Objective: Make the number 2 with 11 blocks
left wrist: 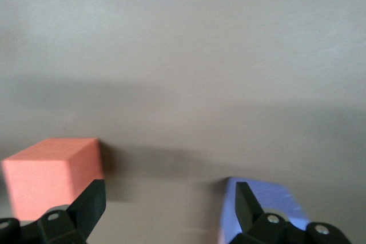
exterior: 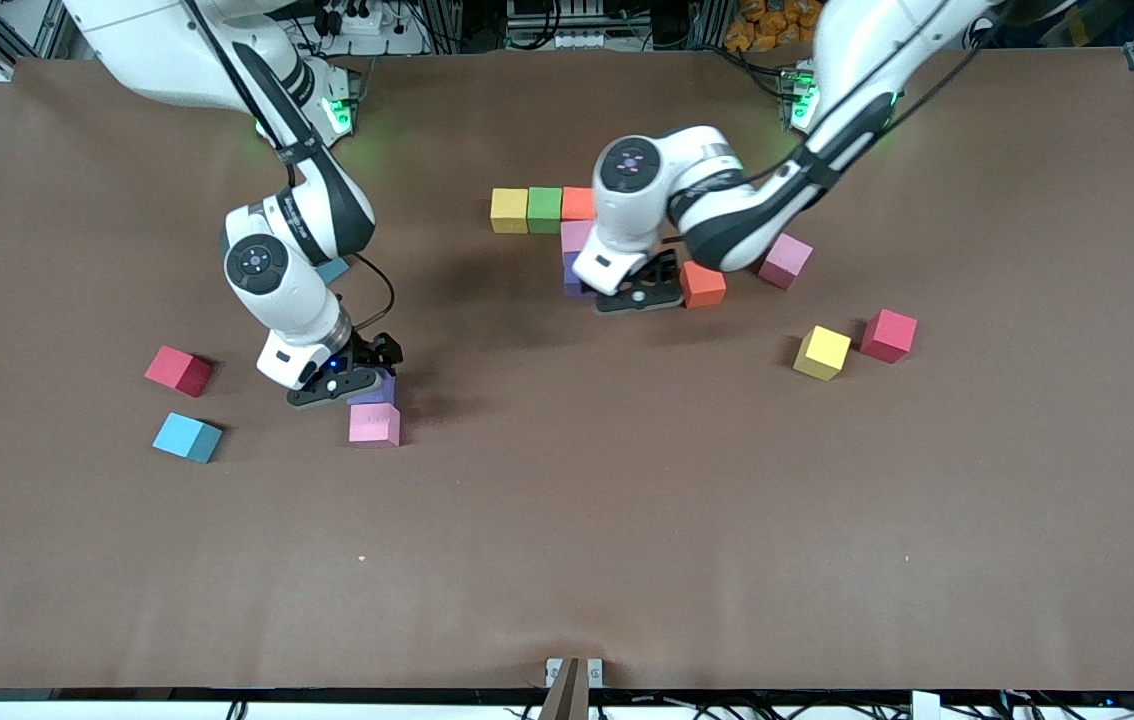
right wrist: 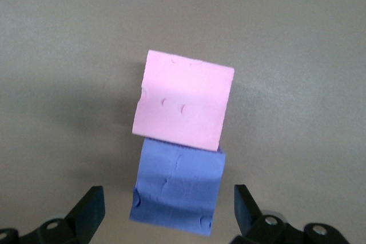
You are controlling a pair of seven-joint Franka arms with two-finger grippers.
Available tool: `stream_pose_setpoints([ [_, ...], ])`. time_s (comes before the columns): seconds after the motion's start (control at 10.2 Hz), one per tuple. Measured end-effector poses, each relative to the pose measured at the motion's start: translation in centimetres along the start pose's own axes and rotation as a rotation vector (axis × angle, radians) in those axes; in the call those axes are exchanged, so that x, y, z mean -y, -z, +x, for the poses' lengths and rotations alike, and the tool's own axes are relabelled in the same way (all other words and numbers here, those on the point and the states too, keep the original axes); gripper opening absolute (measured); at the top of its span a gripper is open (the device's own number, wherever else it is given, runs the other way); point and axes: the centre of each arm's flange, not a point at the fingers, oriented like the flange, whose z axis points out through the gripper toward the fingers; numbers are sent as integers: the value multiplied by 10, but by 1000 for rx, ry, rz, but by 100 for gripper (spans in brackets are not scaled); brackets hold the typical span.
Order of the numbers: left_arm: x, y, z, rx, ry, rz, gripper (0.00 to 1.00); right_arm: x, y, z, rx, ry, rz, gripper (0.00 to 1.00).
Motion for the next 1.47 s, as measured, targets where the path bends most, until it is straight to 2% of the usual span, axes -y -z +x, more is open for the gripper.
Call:
stream_pose_setpoints([
  [0.39,82,-36,14,91,-35,54,100,-5,-18,1,-10,-9,6,100],
  [0.59,103,-49,16,95,-43,77,100,-6,-19,1,-10,-10,5,100],
  [0.69,108,-52,16,96,-40,76,100,-7,-19,1,-11,-10,5,91],
  [0.88,109,-58,12,107,-43,70,100,-7,-19,2,-12,-10,5,84],
  [1.18,107,-65,6,134,-52,62,100,-11,-20,1,-9,-17,4,83],
  [1.37,105,-68,4,145,-55,54,100,-12,-20,2,-10,-17,4,74],
  [1.47,105,-69,4,149,-56,51,100,-12,-19,3,-14,-17,4,62],
])
